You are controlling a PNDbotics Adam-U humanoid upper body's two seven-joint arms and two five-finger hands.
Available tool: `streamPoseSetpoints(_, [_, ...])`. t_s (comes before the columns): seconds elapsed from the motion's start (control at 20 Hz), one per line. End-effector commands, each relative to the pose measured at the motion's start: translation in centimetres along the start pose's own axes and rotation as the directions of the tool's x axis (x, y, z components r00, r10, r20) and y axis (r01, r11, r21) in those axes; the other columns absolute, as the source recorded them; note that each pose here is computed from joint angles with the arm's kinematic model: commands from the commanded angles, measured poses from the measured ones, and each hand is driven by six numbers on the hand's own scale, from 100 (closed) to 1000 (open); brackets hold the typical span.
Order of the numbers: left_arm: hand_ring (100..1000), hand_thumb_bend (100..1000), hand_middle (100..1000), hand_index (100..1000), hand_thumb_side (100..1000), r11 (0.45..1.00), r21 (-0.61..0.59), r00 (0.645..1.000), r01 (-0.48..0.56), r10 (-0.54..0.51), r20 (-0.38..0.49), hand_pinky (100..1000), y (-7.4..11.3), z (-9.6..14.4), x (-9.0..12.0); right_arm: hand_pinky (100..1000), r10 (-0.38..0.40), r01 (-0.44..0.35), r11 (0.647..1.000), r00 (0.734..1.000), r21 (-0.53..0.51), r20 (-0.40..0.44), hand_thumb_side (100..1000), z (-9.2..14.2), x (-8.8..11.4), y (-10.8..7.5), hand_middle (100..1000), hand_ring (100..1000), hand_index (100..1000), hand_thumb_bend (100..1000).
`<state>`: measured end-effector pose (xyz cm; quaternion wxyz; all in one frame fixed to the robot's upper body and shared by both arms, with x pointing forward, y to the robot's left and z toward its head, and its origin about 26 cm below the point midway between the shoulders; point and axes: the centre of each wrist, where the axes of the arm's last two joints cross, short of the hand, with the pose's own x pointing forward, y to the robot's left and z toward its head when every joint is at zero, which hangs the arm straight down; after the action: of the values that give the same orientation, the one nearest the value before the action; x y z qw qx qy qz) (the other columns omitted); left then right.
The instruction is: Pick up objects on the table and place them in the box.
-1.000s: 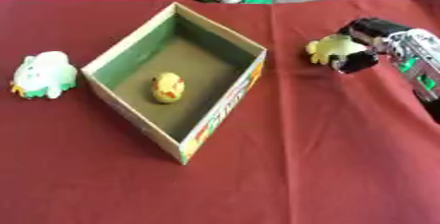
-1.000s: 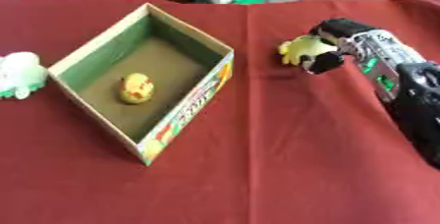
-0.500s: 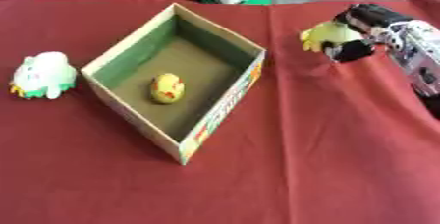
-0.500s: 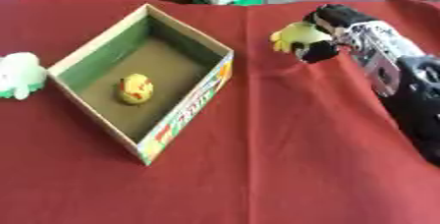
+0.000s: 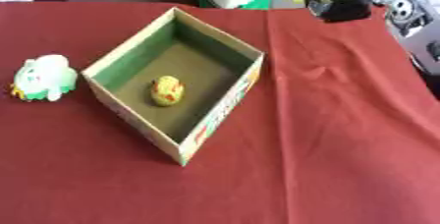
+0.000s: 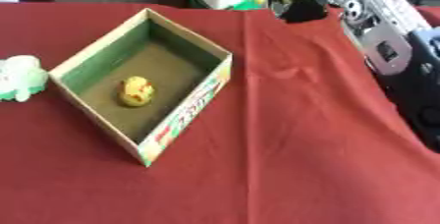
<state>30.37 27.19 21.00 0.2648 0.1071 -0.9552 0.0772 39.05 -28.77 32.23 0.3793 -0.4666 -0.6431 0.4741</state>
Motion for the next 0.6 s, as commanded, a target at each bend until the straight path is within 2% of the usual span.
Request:
streamPoseSetpoints(0.05, [618,100,604,760,818,1.0,-0.013,1.0,-0.001,0.002,0.031,557,0.0,-0.6,0.6,717,-0.011,0.014,0.999,0.997,-0.039,0.081,440,0.2,2.5,-2.3,430,687,555,100])
streamPoseSetpoints(0.35, [618,100,604,760,816,1.0,-0.018,0.999,-0.01,0.01,0.033,557,-0.1,-0.7,0.7,719,-0.061,0.061,0.998,0.973,0.007,0.224,431,-0.8,7.5,-2.3,430,682,555,100])
streamPoseSetpoints(0.6, [619,100,604,759,815,1.0,-0.021,0.999,-0.019,0.02,0.035,557,-0.3,-0.7,0.7,718,-0.089,0.067,0.994,0.948,0.081,0.307,425,-1.9,11.0,-0.5,430,681,554,100])
